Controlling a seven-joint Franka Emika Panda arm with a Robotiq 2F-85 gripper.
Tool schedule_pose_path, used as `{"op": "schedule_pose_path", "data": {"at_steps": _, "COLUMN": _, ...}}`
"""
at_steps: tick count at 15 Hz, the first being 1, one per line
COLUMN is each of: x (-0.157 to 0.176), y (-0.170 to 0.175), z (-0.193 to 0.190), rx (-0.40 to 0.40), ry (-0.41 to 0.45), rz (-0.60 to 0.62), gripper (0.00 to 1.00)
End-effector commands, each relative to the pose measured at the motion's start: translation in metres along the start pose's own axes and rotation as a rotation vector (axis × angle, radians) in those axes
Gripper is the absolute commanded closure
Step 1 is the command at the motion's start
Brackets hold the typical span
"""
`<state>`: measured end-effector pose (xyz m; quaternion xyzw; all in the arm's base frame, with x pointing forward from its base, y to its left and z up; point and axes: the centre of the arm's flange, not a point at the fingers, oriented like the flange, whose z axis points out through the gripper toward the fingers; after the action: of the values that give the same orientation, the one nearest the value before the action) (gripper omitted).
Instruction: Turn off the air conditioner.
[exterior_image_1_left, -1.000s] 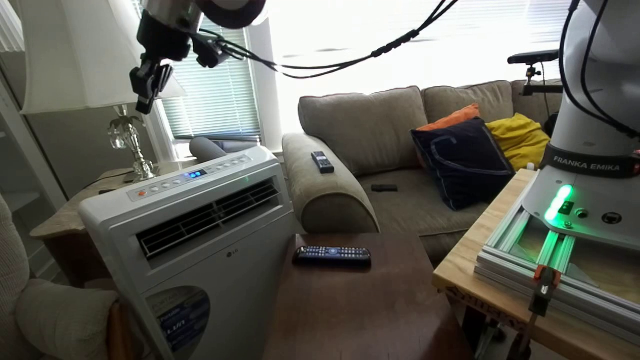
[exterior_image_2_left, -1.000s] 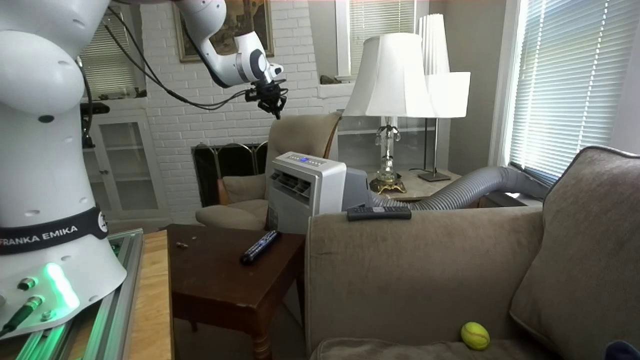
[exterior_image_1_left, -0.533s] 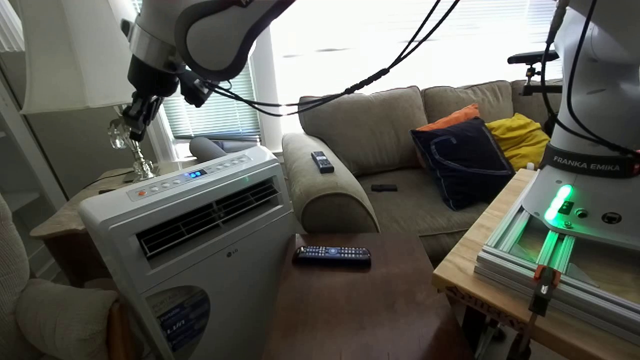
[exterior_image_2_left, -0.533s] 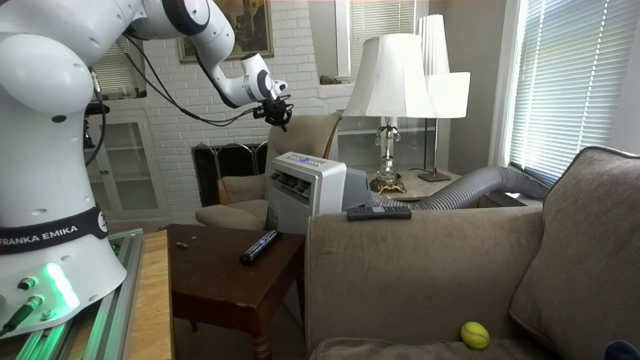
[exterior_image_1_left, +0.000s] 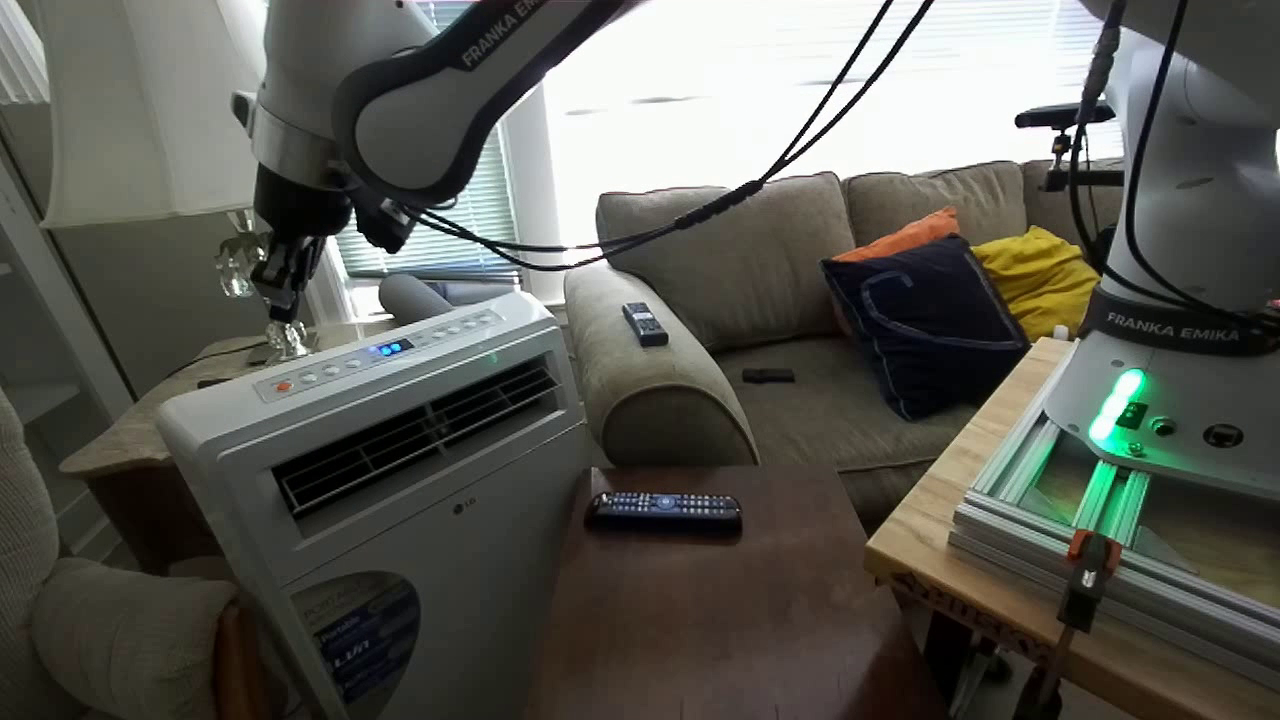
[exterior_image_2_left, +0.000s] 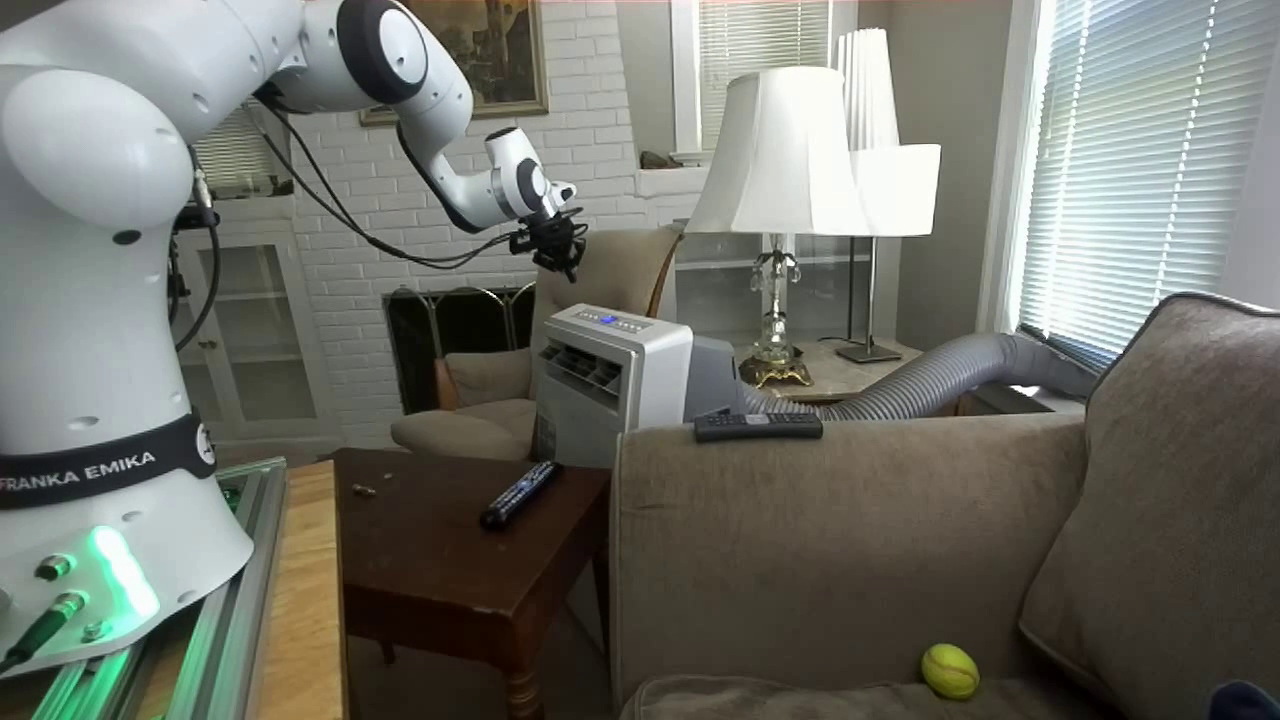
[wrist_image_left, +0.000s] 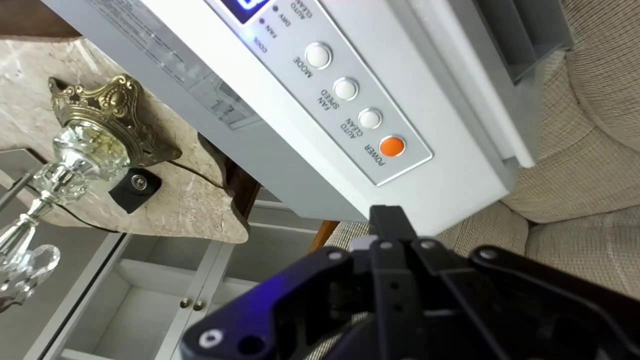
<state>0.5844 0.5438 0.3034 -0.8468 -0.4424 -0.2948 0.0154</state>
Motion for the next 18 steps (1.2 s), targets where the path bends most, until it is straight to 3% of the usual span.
{"op": "schedule_pose_path", "data": {"at_steps": 1, "x": 0.006, "y": -0.007, "z": 0.015, "rx": -0.019, "ry": -0.039, "rz": 0.002, "gripper": 1.0}}
{"op": "schedule_pose_path", "data": {"at_steps": 18, "x": 0.022, "y": -0.026, "z": 0.072, "rx": -0.014, "ry": -0.035, "rz": -0.014, "gripper": 1.0}}
